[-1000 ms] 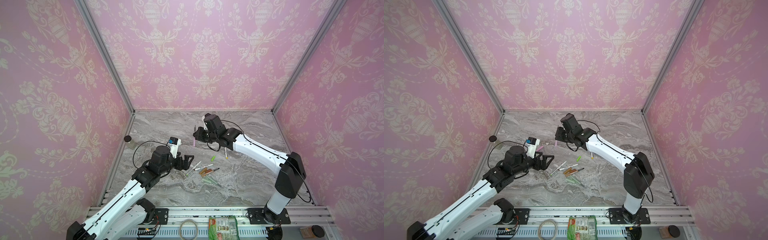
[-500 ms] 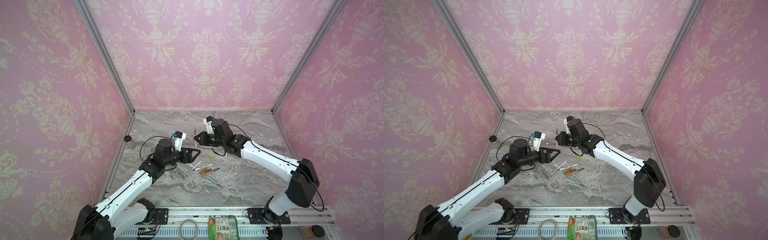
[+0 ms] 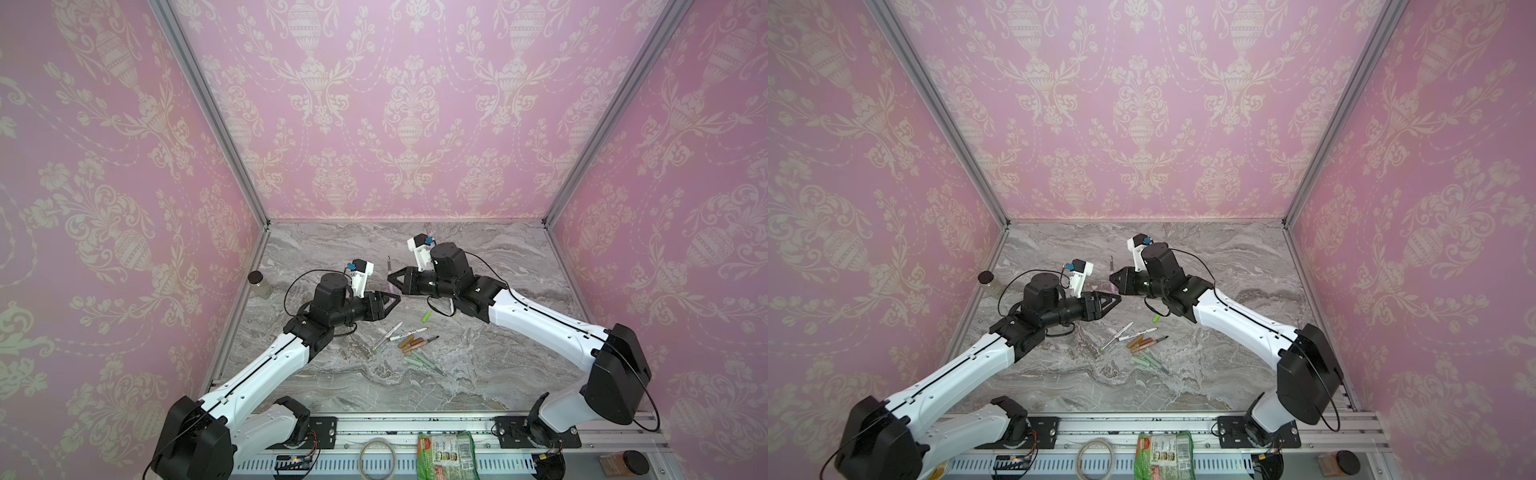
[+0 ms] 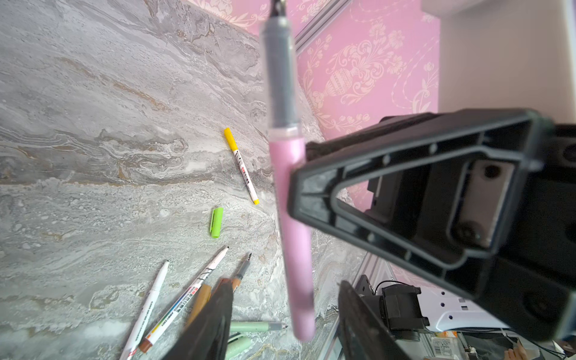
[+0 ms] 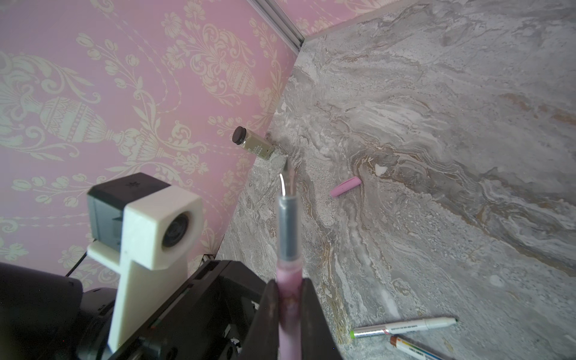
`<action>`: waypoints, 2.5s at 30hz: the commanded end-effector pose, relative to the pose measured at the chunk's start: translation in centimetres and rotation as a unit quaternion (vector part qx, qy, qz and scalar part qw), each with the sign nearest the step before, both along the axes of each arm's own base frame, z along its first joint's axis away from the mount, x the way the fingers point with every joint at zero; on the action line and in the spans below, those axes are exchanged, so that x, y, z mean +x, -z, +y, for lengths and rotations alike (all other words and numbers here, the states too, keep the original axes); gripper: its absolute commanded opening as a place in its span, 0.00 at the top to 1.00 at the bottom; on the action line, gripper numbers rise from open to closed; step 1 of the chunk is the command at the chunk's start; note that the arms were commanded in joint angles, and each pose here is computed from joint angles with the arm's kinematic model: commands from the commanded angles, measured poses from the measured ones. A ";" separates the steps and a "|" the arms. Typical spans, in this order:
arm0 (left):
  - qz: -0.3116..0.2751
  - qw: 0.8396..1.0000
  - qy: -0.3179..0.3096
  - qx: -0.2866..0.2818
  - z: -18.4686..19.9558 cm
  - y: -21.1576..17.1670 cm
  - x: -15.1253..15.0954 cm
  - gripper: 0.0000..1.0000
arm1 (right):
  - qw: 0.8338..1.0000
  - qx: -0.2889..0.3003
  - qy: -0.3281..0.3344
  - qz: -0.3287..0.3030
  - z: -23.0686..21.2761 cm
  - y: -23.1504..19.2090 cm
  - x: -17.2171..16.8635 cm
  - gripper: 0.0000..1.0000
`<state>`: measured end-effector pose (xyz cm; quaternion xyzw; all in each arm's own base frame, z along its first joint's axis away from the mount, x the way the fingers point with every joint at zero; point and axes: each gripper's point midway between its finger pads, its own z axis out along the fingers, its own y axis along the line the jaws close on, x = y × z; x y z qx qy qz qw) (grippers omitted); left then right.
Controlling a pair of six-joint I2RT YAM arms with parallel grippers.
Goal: Insert the pens into the pen caps
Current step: 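Bring the pink pen to the left gripper and close it on the pen, then hold the pink pen with the left gripper while the right reaches the pink cap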
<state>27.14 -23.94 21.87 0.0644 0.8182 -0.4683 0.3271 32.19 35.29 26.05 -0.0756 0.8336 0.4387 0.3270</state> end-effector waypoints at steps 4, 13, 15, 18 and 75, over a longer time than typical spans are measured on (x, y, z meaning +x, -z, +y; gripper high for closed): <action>-0.013 1.000 -0.002 -0.016 -0.2 -1.7 0.6 0.51 | 0.999 0.017 -0.022 -0.030 0.2 -1.4 -0.7 0.99; -0.017 1.000 -0.010 -0.021 -0.1 -2.1 0.9 0.61 | 0.999 0.017 -0.030 -0.024 1.1 -0.7 -0.9 1.00; -0.020 0.999 -0.010 -0.026 -0.2 -2.3 1.0 0.65 | 0.999 0.014 -0.030 -0.024 1.3 -0.5 -0.9 1.00; -0.023 0.999 -0.013 -0.036 -0.2 -2.9 1.1 0.69 | 0.999 0.011 -0.031 -0.022 1.4 -0.2 -1.0 1.00; -0.102 0.868 -0.395 0.285 21.3 -2.0 -3.8 1.00 | 0.942 -0.322 0.070 0.058 13.2 19.7 6.5 0.20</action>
